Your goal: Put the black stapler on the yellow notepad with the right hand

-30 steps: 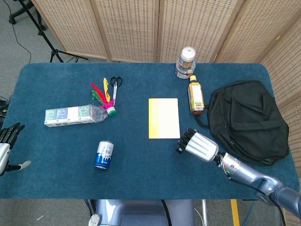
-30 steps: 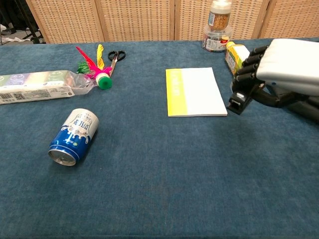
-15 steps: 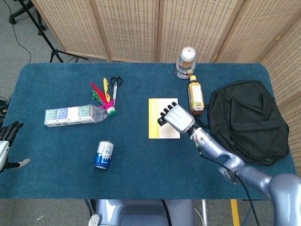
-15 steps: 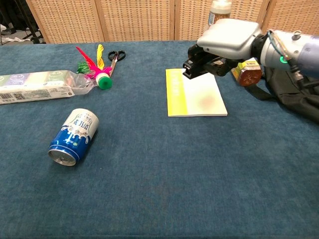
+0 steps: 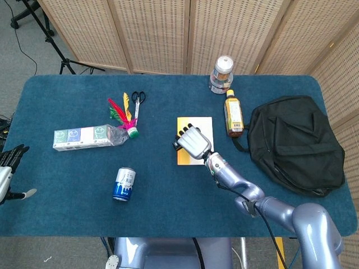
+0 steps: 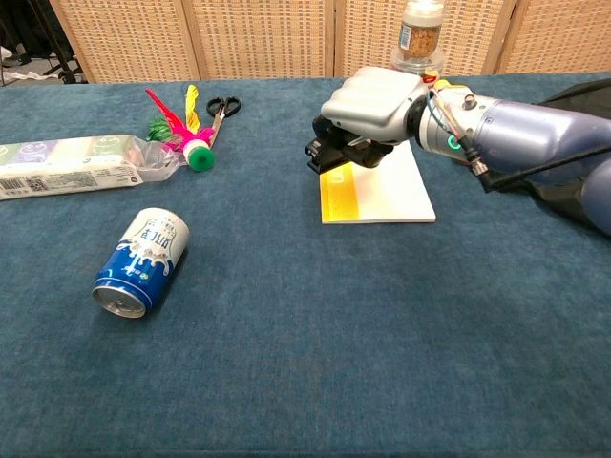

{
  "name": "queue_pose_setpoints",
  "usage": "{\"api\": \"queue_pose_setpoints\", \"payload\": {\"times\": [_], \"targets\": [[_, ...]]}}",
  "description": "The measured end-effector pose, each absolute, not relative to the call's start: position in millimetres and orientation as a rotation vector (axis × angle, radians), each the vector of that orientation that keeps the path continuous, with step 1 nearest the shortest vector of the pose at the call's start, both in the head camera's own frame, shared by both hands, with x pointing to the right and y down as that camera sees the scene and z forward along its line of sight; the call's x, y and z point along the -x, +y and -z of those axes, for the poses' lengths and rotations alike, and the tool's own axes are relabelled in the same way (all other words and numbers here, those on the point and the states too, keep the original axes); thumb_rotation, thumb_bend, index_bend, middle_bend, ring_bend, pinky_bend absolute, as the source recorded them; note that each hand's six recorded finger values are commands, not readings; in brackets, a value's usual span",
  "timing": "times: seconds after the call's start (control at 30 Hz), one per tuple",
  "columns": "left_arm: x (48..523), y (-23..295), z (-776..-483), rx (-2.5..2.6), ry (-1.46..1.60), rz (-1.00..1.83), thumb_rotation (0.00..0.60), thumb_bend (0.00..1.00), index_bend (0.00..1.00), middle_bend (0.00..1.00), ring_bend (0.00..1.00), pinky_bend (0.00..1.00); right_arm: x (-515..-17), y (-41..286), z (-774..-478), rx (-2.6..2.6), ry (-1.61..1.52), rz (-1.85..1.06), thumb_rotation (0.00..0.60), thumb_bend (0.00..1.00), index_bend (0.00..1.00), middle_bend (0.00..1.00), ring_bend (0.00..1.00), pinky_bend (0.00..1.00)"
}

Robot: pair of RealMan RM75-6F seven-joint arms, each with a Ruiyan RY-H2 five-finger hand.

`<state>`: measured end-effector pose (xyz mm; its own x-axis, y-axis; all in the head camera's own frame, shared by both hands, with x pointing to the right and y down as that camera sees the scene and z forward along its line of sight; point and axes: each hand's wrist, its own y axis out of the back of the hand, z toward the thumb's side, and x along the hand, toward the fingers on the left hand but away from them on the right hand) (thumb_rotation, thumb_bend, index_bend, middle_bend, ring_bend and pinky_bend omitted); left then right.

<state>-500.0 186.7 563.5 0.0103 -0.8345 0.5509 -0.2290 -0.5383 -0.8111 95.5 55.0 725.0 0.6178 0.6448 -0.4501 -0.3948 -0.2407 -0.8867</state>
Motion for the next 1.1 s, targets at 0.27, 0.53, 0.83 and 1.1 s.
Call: {"api": "queue_pose_setpoints", "payload": {"times": [0.27, 0.53, 0.83, 1.1], "targets": [[499.6, 187.2, -564.3, 1.785, 1.079, 1.563, 0.6, 0.0, 0.0, 0.0, 0.0, 0.0, -101.8, 67.4, -740.4, 1.535, -0.209, -1.018, 0.6, 0.88, 0.56, 0.52, 0.43, 0.38], [499.6, 188.0, -564.1, 1.78, 1.082, 1.565, 0.6, 0.0, 0.0, 0.0, 0.0, 0.0, -100.7, 74.2, -745.4, 1.508, -0.201, -1.007, 0.6, 0.81, 0.47, 0.38, 0.38, 0.38], [499.5, 188.8, -563.0, 1.784, 1.081, 1.561, 0.6, 0.0, 0.0, 0.0, 0.0, 0.0, -119.1, 73.0, -753.3, 1.519, -0.15, -1.096, 0.6, 0.62, 0.0, 0.0, 0.0, 0.06], [499.0, 189.0, -560.7, 1.791, 1.083, 1.548, 0.6, 0.0, 0.0, 0.0, 0.0, 0.0, -121.9, 79.3, -722.9, 1.544, -0.223, -1.048, 0.6, 0.61, 0.0, 0.0, 0.0, 0.01]]}}
